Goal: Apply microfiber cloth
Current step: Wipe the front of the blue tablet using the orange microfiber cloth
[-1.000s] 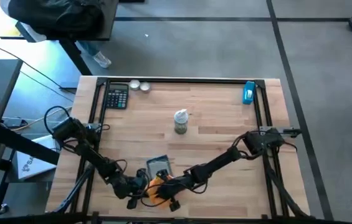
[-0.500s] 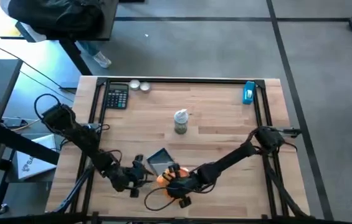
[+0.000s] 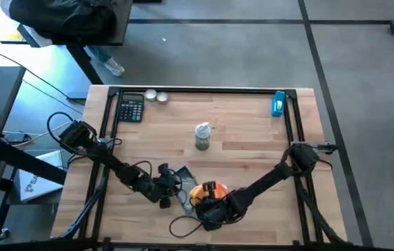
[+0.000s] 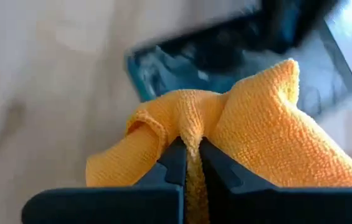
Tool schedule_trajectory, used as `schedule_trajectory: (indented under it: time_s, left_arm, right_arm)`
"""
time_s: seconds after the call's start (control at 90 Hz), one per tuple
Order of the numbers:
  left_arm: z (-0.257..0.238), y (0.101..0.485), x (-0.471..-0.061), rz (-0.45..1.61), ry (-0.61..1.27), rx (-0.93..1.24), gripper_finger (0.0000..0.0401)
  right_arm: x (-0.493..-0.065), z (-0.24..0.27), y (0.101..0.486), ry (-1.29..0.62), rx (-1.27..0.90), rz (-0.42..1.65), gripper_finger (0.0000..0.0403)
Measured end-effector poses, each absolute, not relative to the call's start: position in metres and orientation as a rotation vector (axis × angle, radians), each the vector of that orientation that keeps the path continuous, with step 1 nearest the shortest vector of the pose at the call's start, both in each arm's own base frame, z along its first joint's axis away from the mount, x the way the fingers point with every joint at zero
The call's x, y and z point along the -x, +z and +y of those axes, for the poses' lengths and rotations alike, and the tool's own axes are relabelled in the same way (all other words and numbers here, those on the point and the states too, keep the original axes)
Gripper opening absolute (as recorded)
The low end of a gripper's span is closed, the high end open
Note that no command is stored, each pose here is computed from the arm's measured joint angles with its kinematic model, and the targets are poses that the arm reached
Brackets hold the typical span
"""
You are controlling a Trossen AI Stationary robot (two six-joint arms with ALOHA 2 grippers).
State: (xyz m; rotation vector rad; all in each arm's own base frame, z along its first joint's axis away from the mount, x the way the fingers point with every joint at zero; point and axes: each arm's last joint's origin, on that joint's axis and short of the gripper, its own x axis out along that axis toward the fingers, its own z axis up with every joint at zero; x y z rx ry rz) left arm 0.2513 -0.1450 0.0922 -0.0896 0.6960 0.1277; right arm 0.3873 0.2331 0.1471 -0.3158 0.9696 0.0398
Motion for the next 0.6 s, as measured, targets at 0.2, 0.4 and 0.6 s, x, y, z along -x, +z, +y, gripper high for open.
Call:
schedule_trajectory:
  time_s: [0.2,0.4,0.6]
  left_arm:
    - [-0.143,0.086,-0.252,0.727,0.132,0.151,0.0114]
    - [-0.143,0.086,-0.252,0.735,0.128,0.147,0.0114]
    - [-0.143,0.085,-0.251,0.739,0.123,0.138,0.0114]
  right_arm:
    - [-0.41,0.236,0.133,0.138,0.335,0.83,0.0]
    - [-0.417,0.237,0.131,0.249,0.261,0.804,0.0]
    - [-0.395,0.235,0.137,0.136,0.286,0.965,0.0]
